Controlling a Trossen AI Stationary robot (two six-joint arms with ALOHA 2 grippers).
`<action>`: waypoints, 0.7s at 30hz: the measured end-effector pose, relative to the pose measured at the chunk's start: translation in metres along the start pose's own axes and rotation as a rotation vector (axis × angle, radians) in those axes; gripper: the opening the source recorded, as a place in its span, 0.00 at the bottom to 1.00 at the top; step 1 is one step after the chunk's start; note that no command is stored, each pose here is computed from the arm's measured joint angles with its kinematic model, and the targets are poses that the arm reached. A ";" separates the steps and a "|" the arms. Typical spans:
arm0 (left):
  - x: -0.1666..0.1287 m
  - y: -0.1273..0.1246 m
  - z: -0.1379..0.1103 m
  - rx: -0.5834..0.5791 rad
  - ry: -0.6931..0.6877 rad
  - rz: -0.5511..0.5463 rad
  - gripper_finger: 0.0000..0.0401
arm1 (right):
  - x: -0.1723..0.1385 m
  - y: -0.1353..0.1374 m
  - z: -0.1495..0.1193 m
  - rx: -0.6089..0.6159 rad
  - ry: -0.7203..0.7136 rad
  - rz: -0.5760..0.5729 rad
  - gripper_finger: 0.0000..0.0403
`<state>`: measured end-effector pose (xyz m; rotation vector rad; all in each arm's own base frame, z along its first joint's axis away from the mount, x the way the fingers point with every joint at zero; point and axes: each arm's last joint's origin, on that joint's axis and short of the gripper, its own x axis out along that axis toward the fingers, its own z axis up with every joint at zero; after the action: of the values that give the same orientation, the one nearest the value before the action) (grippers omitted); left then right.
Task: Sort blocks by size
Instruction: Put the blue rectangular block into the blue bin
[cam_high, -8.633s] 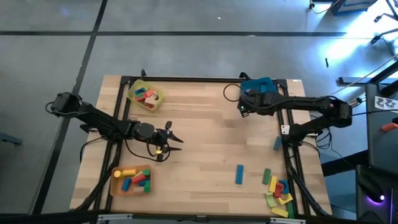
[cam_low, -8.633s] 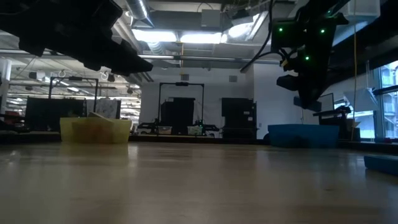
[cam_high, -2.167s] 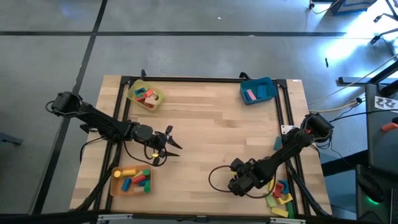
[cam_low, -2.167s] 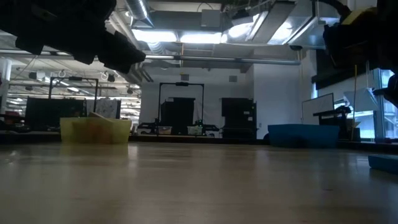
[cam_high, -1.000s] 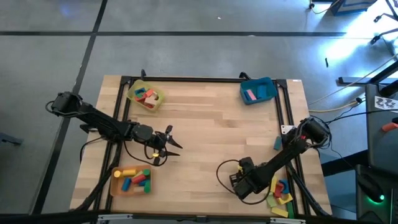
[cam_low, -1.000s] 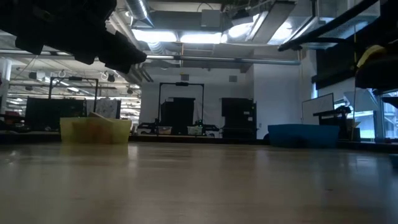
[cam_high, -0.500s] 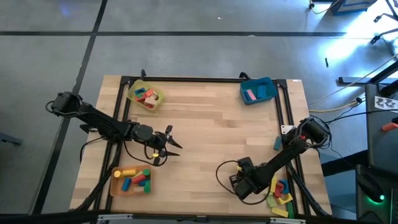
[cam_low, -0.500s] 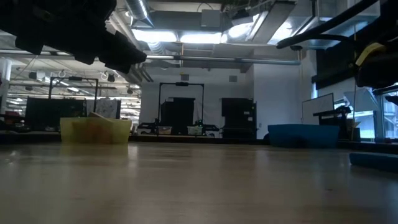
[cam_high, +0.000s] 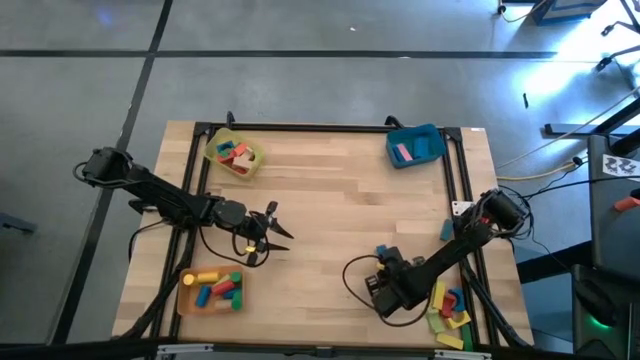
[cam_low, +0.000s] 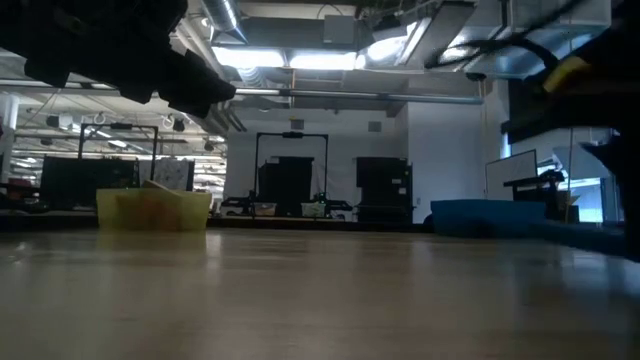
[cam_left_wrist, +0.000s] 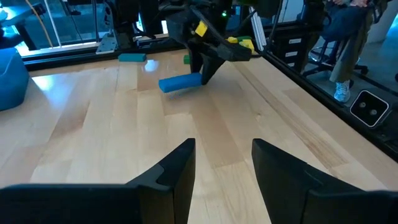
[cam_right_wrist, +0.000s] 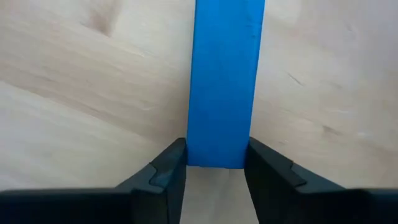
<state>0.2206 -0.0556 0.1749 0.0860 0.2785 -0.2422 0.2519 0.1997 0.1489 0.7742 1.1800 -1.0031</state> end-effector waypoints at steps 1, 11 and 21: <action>0.000 0.000 0.000 -0.001 -0.001 0.000 0.36 | -0.002 0.001 0.001 0.000 -0.010 0.004 0.35; 0.000 0.000 0.000 -0.007 0.000 0.000 0.36 | -0.032 -0.009 0.015 -0.015 -0.043 0.005 0.34; 0.000 0.000 0.000 -0.004 0.003 0.000 0.36 | -0.069 -0.048 0.063 0.029 -0.168 -0.062 0.34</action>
<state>0.2205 -0.0555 0.1746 0.0821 0.2820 -0.2416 0.2261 0.1398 0.2313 0.6661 1.0519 -1.1172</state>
